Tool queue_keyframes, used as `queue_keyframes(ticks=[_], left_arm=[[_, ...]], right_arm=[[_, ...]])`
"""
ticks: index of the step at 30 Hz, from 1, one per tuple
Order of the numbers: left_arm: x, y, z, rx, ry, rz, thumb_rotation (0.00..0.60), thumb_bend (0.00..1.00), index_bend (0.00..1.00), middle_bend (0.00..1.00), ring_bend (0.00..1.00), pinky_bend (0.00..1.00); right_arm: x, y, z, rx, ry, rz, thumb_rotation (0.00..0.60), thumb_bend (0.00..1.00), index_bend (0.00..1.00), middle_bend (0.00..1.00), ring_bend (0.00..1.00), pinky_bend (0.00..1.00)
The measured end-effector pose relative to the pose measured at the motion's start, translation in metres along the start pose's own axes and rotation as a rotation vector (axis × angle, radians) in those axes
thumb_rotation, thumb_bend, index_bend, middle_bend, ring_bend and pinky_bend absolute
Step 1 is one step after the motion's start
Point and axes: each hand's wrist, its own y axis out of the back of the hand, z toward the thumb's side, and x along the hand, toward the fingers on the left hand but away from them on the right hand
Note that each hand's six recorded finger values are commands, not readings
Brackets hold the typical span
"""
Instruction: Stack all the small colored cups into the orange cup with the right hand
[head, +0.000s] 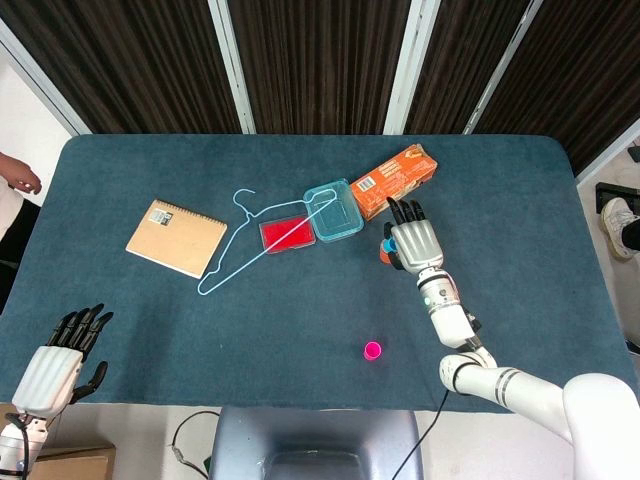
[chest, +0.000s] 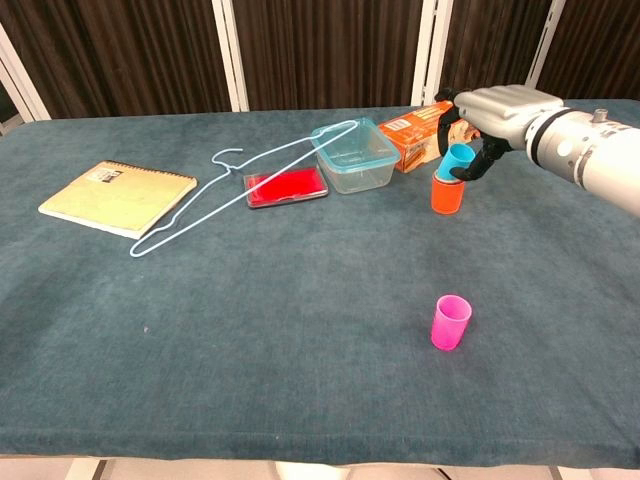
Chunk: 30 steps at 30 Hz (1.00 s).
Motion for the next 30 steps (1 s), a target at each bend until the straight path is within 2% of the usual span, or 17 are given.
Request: queue_keyframes(ticks=[1,3,7,9,14,19,24,30], left_arm=[[0.0,0.0,0.0,0.0,-0.001,0.001,0.6,0.46,0.0,0.0,0.0,0.09],[-0.001,0.001,0.0,-0.001,-0.001,0.002,0.6,0.46,0.0,0.0,0.0,0.09],[-0.002,0.001,0.0,-0.002,-0.002,0.006,0.6,0.46,0.0,0.0,0.0,0.09],[-0.002,0.001,0.001,-0.002,-0.003,0.004,0.6,0.46,0.0,0.0,0.0,0.09],[-0.002,-0.001,0.003,0.002,-0.007,0.001,0.6,0.46,0.0,0.0,0.0,0.09],[-0.003,-0.001,0.004,0.003,-0.008,0.001,0.6,0.46,0.0,0.0,0.0,0.09],[-0.006,0.0,0.003,-0.001,-0.008,0.007,0.6,0.46,0.0,0.0,0.0,0.09],[-0.007,0.001,0.003,-0.005,-0.011,0.011,0.6,0.46,0.0,0.0,0.0,0.09]], right_arm=[[0.001,-0.001,-0.001,0.001,0.002,0.011,0.6,0.47,0.25,0.05,0.0,0.0],[0.004,-0.002,-0.001,-0.002,0.01,0.025,0.6,0.47,0.13,0.01,0.0,0.0],[0.02,0.001,0.005,-0.032,0.062,0.048,0.6,0.46,0.07,0.0,0.0,0.0],[0.031,0.003,0.011,-0.046,0.103,0.058,0.6,0.46,0.07,0.0,0.0,0.0],[0.081,0.006,0.036,-0.053,0.287,0.109,0.6,0.45,0.12,0.0,0.0,0.0],[0.133,-0.01,0.047,-0.002,0.447,0.206,0.6,0.45,0.16,0.0,0.0,0.0],[0.156,-0.03,0.043,0.029,0.483,0.29,0.6,0.45,0.18,0.0,0.0,0.0],[0.155,-0.042,0.044,0.039,0.479,0.317,0.6,0.44,0.29,0.0,0.0,0.0]])
